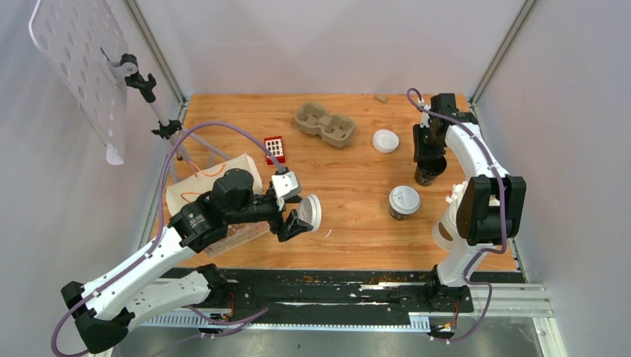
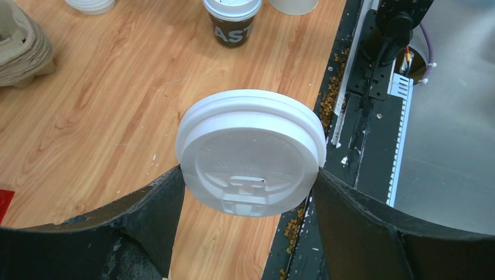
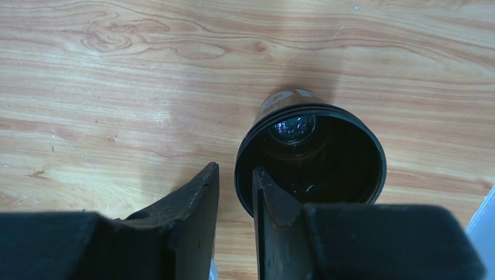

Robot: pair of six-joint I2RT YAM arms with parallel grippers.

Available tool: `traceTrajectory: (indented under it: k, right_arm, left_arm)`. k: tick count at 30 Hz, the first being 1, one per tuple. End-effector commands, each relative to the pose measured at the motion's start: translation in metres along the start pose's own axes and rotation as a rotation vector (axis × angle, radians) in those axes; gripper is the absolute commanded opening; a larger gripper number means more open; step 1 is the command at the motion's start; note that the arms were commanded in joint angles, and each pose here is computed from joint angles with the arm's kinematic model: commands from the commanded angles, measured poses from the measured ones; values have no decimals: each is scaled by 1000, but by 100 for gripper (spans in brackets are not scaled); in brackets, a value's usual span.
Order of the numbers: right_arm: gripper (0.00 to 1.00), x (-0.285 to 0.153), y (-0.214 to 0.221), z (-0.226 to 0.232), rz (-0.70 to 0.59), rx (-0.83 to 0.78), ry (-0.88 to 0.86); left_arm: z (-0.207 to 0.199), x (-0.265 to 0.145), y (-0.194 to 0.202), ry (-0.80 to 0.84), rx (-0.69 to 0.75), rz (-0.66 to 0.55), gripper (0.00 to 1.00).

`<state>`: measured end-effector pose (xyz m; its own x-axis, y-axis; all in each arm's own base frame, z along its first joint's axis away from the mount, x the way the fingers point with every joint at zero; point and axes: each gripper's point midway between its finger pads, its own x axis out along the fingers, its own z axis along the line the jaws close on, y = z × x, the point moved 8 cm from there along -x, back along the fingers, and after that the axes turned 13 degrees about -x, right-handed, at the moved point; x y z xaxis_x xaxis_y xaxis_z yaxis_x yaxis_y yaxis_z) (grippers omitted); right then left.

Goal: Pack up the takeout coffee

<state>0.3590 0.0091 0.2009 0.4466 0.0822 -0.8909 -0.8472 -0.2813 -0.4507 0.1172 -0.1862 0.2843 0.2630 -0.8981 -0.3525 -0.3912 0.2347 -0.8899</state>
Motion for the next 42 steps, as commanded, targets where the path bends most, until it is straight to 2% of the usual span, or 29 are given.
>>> traceTrajectory:
  k: [1, 14, 17, 20, 30, 39, 42]
  right_arm:
    - [26, -1, -11, -2, -38, -28, -15]
    - [4, -2, -10, -4, -27, -38, 6]
    - [5, 0, -11, -5, -21, -33, 5]
    - [14, 0, -12, -6, -20, -28, 10]
    - [16, 6, -11, -5, -1, -22, 0]
    - [1, 3, -11, -4, -9, -27, -5]
    - [0, -5, -13, -6, -8, -29, 13]
  left_arm:
    - [-3, 0, -10, 17, 7, -47, 83]
    - [-3, -2, -6, 10, 11, -34, 82]
    - [-3, -3, -7, 9, 17, -37, 82]
    - [-3, -4, -7, 9, 21, -36, 83]
    - [-4, -4, -7, 15, 22, -38, 82]
    - [-4, -5, -5, 13, 23, -35, 83]
    - [-3, -4, -5, 14, 21, -32, 82]
